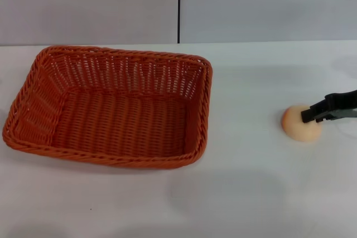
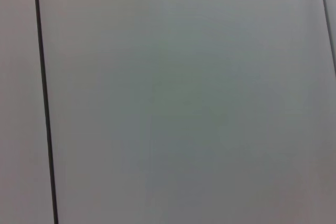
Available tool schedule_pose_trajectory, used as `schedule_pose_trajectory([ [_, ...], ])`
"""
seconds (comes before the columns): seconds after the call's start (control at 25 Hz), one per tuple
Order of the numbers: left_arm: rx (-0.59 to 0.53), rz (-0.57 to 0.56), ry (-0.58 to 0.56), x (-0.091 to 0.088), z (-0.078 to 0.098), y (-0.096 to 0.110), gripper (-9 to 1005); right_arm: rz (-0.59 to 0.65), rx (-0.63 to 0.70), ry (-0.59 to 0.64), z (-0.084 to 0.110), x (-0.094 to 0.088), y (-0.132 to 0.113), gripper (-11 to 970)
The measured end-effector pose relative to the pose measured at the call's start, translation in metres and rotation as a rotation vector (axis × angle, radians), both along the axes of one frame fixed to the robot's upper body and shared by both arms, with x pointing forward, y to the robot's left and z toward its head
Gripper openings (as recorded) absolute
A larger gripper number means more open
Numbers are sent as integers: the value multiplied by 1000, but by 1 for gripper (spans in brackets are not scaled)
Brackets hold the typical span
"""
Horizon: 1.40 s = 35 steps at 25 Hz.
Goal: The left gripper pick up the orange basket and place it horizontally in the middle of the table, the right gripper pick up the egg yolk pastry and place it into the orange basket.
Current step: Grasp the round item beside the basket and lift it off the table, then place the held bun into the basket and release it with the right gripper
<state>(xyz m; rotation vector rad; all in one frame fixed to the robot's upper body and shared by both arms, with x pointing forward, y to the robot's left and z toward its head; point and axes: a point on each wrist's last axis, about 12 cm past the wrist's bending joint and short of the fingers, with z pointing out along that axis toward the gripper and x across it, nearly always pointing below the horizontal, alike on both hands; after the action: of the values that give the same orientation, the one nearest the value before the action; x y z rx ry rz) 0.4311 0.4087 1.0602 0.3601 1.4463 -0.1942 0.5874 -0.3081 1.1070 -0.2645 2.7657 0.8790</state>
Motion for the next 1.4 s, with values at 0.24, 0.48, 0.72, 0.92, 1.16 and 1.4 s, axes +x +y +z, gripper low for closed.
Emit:
schedule_pose_trajectory([
  [0.24, -1, 6, -2, 0, 0, 1, 682, 4, 2, 6, 2, -4, -4, 212],
  [0.48, -2, 9, -2, -1, 0, 1, 682, 10, 78, -17, 19, -11, -10, 108],
  [0.72, -6, 9, -11, 1, 1, -1, 683, 17, 231, -72, 45, -25, -15, 55],
  [0.92, -14, 6, -15, 1, 0, -4, 683, 32, 325, -115, 56, -25, -10, 53],
  [1.16, -20, 5, -15, 1, -1, -7, 683, 84, 403, -178, 73, -11, 8, 52],
  [1.4, -6, 8, -21, -3, -4, -10, 683, 167, 464, -239, 86, 17, 47, 51],
])
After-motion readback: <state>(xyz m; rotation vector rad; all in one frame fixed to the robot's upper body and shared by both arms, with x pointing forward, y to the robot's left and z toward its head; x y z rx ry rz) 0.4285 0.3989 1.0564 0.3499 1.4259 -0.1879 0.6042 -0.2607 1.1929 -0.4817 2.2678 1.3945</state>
